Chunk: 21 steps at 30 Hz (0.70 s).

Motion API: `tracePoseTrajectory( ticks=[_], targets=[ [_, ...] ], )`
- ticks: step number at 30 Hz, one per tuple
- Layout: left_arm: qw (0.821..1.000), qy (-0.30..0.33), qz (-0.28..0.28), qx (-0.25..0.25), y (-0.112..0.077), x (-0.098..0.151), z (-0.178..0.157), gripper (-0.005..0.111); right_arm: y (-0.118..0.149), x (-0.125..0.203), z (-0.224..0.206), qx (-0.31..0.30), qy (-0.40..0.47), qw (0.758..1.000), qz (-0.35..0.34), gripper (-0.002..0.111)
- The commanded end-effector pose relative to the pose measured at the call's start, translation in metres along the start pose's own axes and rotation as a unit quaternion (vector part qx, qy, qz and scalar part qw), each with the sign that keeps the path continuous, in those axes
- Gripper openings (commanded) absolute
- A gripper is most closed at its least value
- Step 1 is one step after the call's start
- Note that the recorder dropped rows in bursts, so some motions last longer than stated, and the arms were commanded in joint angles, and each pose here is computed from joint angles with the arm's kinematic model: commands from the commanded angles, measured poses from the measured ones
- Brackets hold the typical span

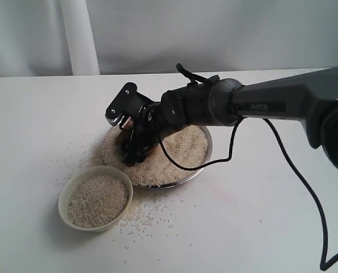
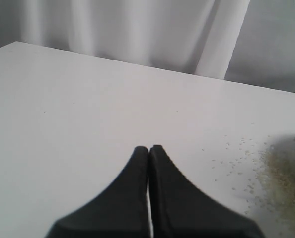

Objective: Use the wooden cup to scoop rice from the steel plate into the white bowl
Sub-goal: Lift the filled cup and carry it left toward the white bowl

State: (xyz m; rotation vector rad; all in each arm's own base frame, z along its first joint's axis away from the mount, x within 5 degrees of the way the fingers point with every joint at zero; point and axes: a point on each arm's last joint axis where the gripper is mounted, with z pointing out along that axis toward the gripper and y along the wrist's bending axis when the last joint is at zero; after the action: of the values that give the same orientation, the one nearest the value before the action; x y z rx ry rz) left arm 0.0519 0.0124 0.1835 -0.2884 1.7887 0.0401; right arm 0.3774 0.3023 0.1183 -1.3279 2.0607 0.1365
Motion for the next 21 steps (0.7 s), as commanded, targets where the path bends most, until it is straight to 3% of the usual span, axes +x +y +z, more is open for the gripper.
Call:
tracePoseTrajectory(
  ticks=[1,21],
  targets=[
    [1.000,0.001,-0.002,0.002,0.000,0.000,0.001,0.000,-0.003,0.016,0.002,0.015,-0.007,1.000,0.013,0.000],
    [1.000,0.001,-0.002,0.002,0.000,0.000,0.001,0.000,-0.001,0.034,-0.050,0.129,-0.154,0.977,0.066,0.000]
  ],
)
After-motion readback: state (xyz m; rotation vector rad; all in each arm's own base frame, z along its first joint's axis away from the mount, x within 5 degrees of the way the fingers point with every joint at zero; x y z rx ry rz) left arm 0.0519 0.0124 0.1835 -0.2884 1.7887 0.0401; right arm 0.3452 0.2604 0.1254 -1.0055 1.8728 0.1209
